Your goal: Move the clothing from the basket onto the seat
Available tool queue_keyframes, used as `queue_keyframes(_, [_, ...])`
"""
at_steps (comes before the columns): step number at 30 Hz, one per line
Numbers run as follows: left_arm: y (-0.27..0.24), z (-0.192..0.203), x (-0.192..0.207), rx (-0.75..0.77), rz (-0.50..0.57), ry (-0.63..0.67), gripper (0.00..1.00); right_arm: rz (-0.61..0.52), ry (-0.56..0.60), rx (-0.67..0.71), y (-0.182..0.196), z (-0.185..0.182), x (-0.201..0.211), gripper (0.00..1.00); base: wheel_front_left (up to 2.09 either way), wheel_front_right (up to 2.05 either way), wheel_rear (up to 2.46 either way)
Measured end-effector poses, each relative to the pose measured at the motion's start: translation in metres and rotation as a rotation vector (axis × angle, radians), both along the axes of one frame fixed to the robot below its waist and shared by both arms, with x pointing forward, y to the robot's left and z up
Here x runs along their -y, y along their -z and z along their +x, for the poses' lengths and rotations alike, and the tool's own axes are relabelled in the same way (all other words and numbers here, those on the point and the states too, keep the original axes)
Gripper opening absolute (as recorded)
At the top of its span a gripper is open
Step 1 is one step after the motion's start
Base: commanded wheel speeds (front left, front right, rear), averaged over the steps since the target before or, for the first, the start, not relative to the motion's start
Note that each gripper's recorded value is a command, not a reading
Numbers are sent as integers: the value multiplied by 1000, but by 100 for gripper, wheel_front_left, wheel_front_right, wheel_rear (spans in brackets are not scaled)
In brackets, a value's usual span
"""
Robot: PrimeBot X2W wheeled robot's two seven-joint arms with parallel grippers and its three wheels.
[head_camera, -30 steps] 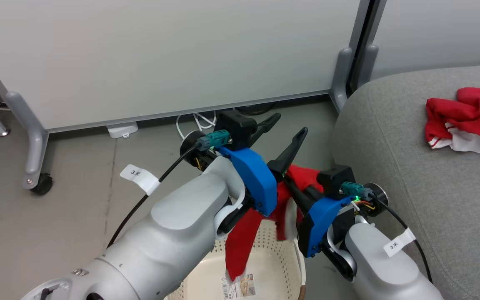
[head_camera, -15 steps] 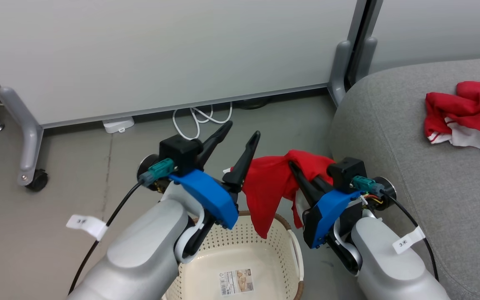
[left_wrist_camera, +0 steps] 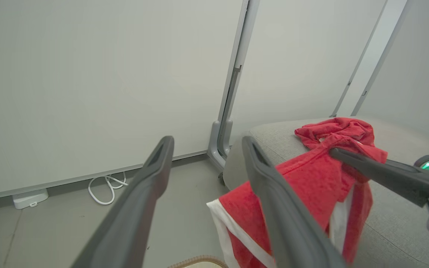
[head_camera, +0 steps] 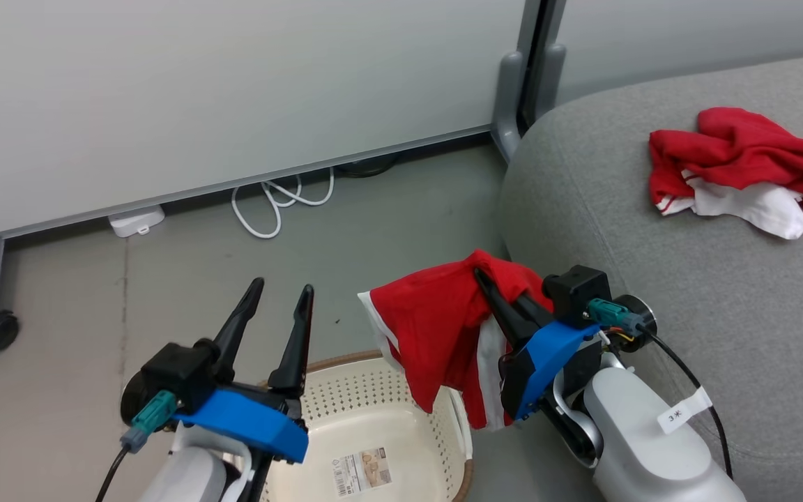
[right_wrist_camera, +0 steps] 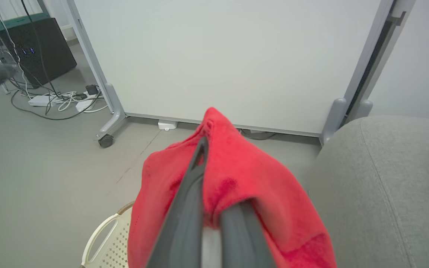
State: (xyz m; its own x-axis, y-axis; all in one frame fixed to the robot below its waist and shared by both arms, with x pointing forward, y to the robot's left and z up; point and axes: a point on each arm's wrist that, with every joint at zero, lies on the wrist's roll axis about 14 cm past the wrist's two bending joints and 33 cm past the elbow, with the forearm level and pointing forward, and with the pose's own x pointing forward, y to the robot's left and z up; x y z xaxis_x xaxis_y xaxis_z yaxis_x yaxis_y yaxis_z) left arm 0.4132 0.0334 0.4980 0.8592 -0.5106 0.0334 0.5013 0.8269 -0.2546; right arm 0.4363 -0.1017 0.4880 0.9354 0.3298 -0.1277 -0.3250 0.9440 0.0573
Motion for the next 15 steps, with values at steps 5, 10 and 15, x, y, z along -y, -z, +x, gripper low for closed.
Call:
queue_keyframes(5, [18,-5,-7,-29,21,-22,100,-1,46,2,0,-5,18,0,0,0,0])
queue_keyframes(10, [32,-6,-9,-47,53,-33,100,-2,103,-2,1,-12,39,0,0,0,0])
queue_keyframes(15, [39,-5,7,-47,73,16,100,-2,166,-6,2,-19,62,0,0,0,0])
